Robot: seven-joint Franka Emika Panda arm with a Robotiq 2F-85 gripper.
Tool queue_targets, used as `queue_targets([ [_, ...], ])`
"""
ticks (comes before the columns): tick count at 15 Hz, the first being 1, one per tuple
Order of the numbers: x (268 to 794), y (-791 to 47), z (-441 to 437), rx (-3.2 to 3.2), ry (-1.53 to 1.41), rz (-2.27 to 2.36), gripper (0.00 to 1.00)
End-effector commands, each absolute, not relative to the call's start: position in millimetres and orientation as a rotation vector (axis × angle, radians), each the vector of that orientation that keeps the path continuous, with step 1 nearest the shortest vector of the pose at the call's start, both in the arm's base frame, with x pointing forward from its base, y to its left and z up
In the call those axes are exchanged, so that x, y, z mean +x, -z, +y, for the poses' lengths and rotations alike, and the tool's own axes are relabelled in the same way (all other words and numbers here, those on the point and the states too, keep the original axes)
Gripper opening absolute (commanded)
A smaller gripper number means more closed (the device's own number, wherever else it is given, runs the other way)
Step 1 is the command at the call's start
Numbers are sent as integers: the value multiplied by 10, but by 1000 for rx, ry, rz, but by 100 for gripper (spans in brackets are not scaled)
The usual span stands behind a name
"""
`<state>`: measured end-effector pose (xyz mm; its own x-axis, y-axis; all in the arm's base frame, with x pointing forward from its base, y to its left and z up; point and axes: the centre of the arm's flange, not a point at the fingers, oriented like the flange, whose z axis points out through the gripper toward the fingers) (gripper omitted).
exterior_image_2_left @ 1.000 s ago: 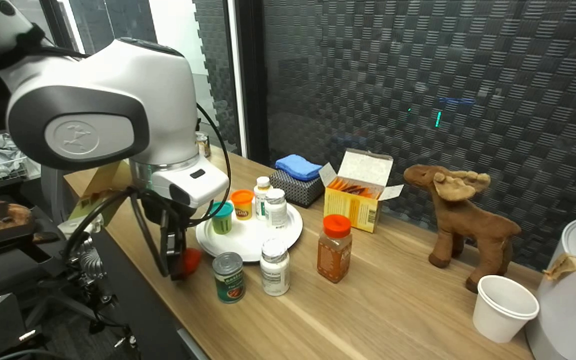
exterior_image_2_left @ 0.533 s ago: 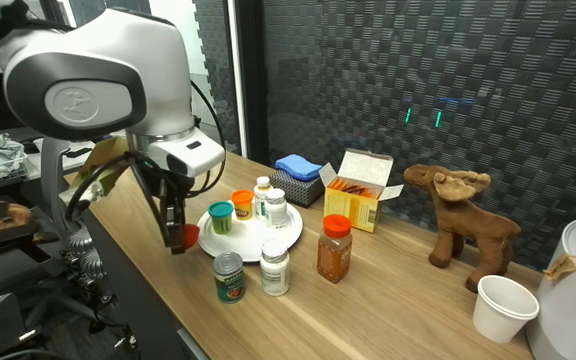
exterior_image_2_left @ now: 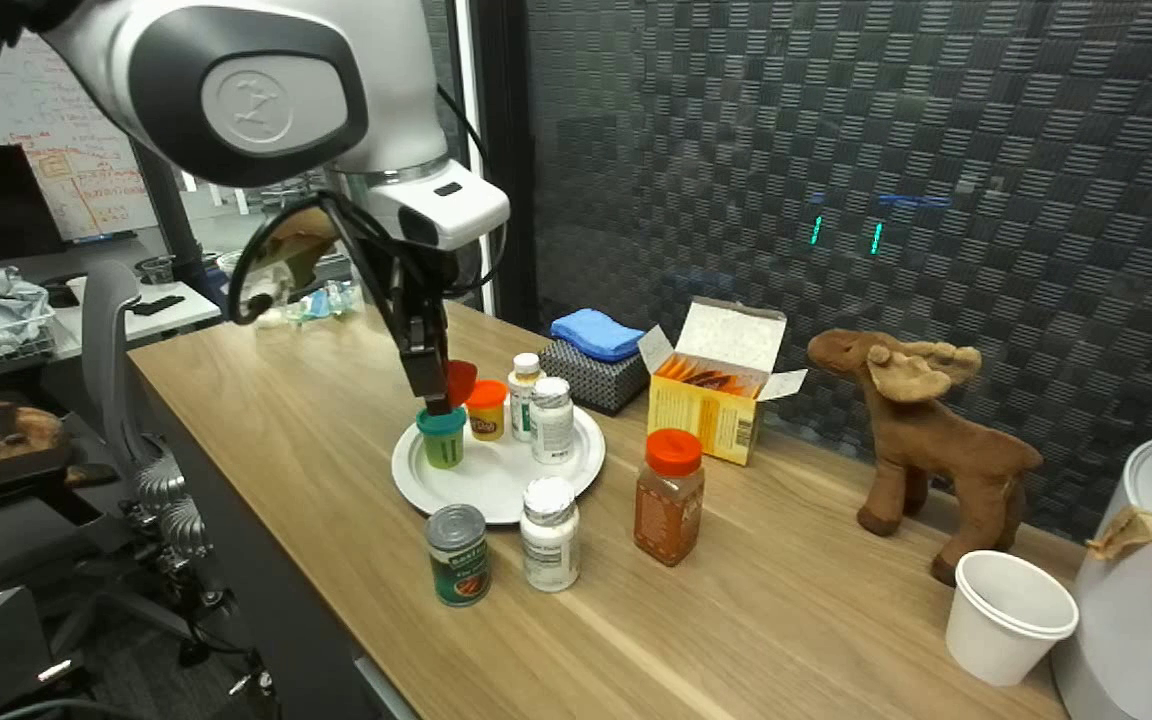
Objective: Put the objects surrounding the white plate on to the plate.
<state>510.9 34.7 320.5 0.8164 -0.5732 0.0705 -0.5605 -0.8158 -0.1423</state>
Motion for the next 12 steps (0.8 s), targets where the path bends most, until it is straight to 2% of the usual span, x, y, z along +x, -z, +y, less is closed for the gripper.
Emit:
queue_targets([
  [1,5541,-3242,276,-2843,211,986,26],
  [6,5789,-3167,133,-2826,168,1014,26],
  [7,5809,-3153,124,-2828,162,1014,48],
  [8,5824,-3148,121,-2831,147,1008,76],
  [9,5831,-3144,116,-2832,142,1007,76],
  [12,5817,-3162,109,-2826,131,999,97],
])
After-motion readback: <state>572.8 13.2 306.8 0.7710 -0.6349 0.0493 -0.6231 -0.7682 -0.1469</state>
